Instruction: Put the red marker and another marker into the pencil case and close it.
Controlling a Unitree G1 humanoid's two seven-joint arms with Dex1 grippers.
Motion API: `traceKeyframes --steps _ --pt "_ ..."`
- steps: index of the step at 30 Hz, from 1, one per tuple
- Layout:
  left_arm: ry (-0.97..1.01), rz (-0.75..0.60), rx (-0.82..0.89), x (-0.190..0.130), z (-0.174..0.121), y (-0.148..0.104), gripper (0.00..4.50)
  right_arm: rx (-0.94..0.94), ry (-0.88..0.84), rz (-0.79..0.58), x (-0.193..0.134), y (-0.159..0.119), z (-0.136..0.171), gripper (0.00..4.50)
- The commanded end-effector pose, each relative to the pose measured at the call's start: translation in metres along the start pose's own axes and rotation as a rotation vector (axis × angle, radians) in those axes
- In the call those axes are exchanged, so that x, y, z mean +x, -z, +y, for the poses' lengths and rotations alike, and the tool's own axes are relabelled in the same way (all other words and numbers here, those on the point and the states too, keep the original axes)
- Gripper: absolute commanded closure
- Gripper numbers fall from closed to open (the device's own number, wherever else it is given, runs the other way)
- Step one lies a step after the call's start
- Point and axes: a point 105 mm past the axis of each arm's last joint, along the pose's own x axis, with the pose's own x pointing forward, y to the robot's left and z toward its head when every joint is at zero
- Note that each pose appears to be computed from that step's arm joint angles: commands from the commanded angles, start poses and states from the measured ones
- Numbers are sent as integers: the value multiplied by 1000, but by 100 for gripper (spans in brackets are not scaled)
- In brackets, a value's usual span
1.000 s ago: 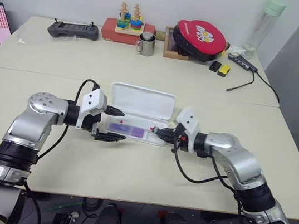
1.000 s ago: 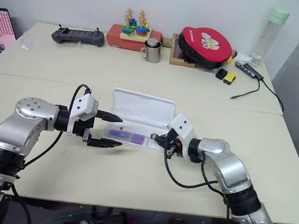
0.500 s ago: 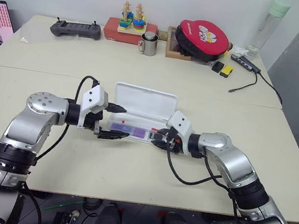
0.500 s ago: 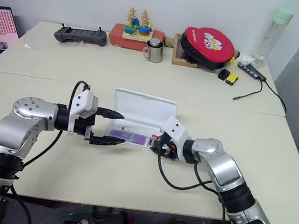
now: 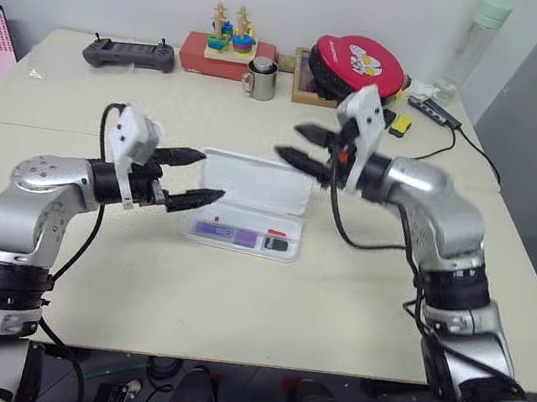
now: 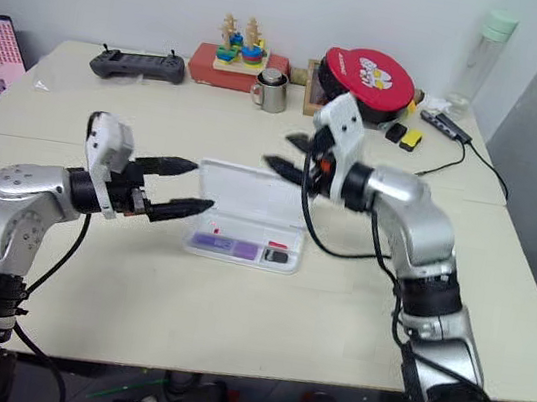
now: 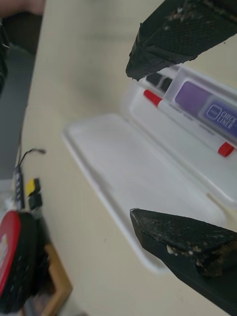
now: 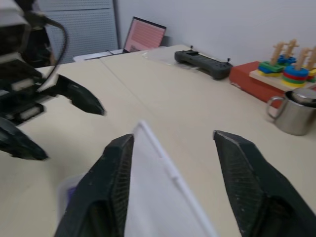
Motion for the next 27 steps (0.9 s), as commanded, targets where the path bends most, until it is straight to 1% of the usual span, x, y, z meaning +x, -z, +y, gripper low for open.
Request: traceKeyframes --steps 1,3,4,6,7,8,13,18,22,25,27 --pt "-66 -44 43 -8 7 -14 0 -27 108 55 13 4 -25 285" --pt "-93 -57 40 -11 10 -15 0 -36 118 85 18 8 -29 341" --pt "-104 -66 35 -12 12 -16 0 -34 129 100 20 10 -31 361" --pt "-123 -107 10 -17 12 -21 0 -57 161 168 31 21 -37 410" --pt "-130 -117 4 -19 12 -22 0 -80 151 196 36 25 -36 437" --pt "-131 -116 4 -21 11 -21 0 -89 129 215 39 29 -33 449" --pt "-130 -68 16 -25 4 -10 0 -115 38 261 43 37 -23 449" --pt "-69 -47 -4 -27 -7 -8 0 -161 -84 295 40 42 -9 449" --pt "-63 -33 0 -28 -8 -6 0 -158 -101 289 39 41 -6 449" --pt "-39 -19 3 -28 -10 -5 0 -166 -201 268 34 38 11 449" --pt "20 31 8 -28 -19 2 0 -190 -263 287 27 45 26 449"
